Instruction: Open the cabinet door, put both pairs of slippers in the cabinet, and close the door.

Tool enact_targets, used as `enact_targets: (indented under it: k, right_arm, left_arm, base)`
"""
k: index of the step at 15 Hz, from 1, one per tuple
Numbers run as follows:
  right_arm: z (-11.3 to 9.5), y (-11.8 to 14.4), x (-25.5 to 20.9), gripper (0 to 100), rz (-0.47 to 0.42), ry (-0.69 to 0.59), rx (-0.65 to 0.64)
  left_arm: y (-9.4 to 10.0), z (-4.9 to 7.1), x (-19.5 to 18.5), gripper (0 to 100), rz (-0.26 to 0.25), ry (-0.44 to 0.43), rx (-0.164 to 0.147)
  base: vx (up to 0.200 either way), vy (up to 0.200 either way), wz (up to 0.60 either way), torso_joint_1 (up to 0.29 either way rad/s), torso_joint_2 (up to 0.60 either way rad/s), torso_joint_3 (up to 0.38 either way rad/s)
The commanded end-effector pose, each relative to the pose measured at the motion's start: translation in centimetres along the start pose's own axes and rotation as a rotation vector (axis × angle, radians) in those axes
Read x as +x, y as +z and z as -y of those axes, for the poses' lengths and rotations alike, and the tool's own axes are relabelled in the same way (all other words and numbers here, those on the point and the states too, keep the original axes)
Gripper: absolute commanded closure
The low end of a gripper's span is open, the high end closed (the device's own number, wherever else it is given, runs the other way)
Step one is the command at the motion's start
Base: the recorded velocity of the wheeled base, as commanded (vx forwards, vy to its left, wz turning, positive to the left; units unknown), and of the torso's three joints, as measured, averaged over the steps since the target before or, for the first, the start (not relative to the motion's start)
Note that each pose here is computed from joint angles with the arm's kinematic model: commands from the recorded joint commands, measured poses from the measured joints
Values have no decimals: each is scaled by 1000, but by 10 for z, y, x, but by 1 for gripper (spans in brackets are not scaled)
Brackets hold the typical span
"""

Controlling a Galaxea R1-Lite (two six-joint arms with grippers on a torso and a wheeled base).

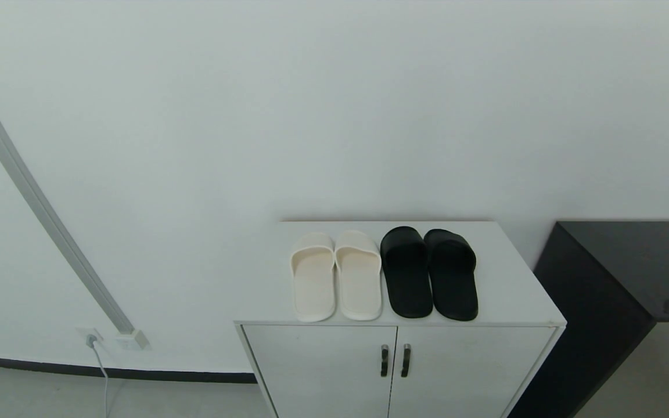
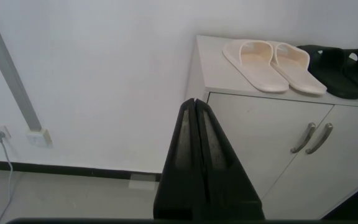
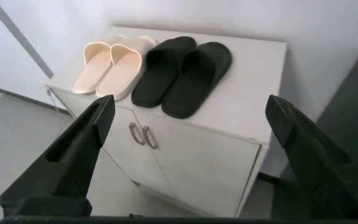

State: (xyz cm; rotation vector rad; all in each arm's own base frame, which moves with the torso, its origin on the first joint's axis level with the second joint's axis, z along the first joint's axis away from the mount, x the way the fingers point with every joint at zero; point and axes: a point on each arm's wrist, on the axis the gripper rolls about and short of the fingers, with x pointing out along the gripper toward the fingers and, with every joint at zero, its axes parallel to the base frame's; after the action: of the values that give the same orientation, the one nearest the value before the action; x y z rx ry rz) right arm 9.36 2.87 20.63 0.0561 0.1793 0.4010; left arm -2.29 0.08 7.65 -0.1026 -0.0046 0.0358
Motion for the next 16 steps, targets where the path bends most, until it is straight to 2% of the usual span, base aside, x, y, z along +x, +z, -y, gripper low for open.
enact_targets:
  k: [1,5,7,12,16]
  right_arm:
    - [-16,1,43,0,-87,38,15]
    - [-51,-12,82,0,-142,18,5]
    - [-61,-21,101,0,-163,5,1]
    - [-86,-38,148,0,-162,-75,10]
    - [-97,-52,192,0,-126,-218,3]
  left_arm:
    - [0,0,0,100,0,1,0]
    - [0,0,0,100,0,1,0]
    - [0,0,0,100,0,1,0]
    - [0,0,0,100,0,1,0]
    - [0,0,0,100,0,1,0]
  base:
    - [0,0,0,0,0,0]
    - [0,0,0,0,0,0]
    - [0,0,0,0,0,0]
    - [0,0,0,0,0,0]
    - [0,0,0,0,0,0]
